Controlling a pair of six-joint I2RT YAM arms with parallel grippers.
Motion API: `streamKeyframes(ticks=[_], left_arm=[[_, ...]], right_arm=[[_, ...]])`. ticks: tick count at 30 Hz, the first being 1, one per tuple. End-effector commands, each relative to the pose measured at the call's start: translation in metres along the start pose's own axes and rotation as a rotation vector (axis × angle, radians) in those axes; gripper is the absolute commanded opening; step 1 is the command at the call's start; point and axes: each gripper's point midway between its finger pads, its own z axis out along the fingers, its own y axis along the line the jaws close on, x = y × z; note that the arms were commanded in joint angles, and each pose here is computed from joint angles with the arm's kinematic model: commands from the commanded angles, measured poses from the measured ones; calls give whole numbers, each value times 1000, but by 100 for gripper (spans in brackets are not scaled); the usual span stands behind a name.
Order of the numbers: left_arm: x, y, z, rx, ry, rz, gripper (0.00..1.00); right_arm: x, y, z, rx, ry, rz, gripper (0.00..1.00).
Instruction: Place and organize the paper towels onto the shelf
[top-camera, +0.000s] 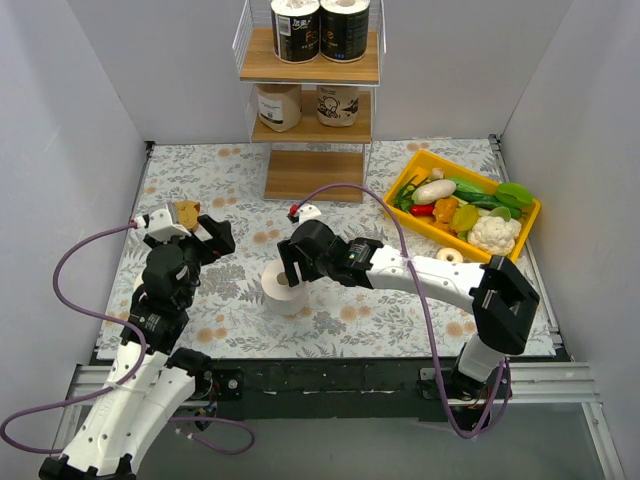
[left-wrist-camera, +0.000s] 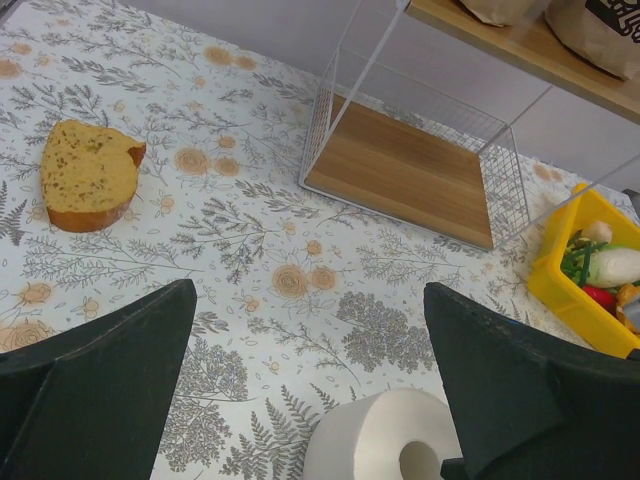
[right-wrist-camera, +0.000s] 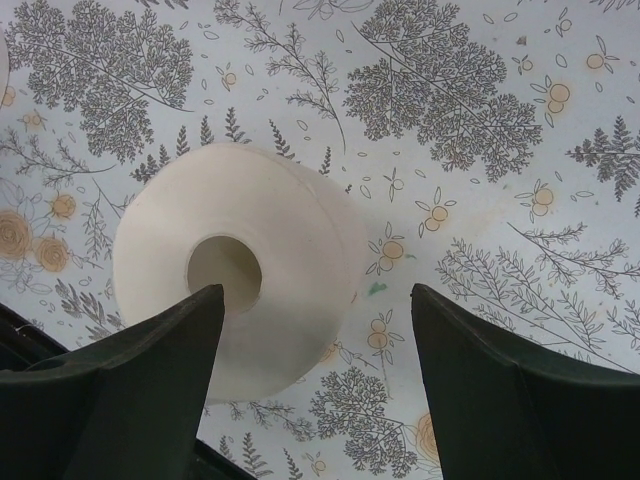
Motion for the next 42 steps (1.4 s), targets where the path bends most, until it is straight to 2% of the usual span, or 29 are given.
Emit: streamKeyframes(ticks=[1, 6, 9, 12, 15, 16, 19, 25, 30, 35, 36, 37, 40, 42], left_arm=[[-7, -2, -1, -2, -16, 6, 98], [-6, -1, 0, -5, -14, 8, 98], [-7, 0, -1, -14, -20, 5, 98], [-7, 0, 0, -13, -20, 7, 98], [-5, 0, 1, -13, -12, 8, 98], [-5, -1, 1, -13, -12, 8, 98], [-3, -2, 2, -8, -3, 8, 98], [-1, -3, 3, -6, 6, 11, 98], [0, -3, 3, -4, 6, 12, 98], [1, -3, 3, -7, 11, 16, 98], [0, -3, 3, -7, 9, 16, 98], [1, -3, 3, -7, 9, 16, 98], [1, -3, 3, -8, 11, 18, 98], [0, -3, 2, -4, 9, 16, 98]], right_arm=[[-10, 16, 4, -44, -27, 58, 82], [-4, 20, 16, -55, -4, 54, 82], [1, 13, 22, -2, 25, 57, 80], [4, 6, 27, 35, 22, 58, 74], [3, -1, 28, 68, 11, 64, 59], [-1, -4, 26, 73, -3, 72, 51], [-18, -20, 22, 103, -45, 111, 42], [-64, -77, 15, 186, -199, 264, 40], [-81, -122, 18, 251, -258, 399, 41], [-94, -154, 22, 305, -293, 486, 51], [-95, -154, 24, 286, -274, 483, 52], [-96, -160, 23, 293, -265, 479, 58], [-96, -170, 10, 332, -238, 375, 68], [-100, -171, -2, 325, -221, 256, 70]])
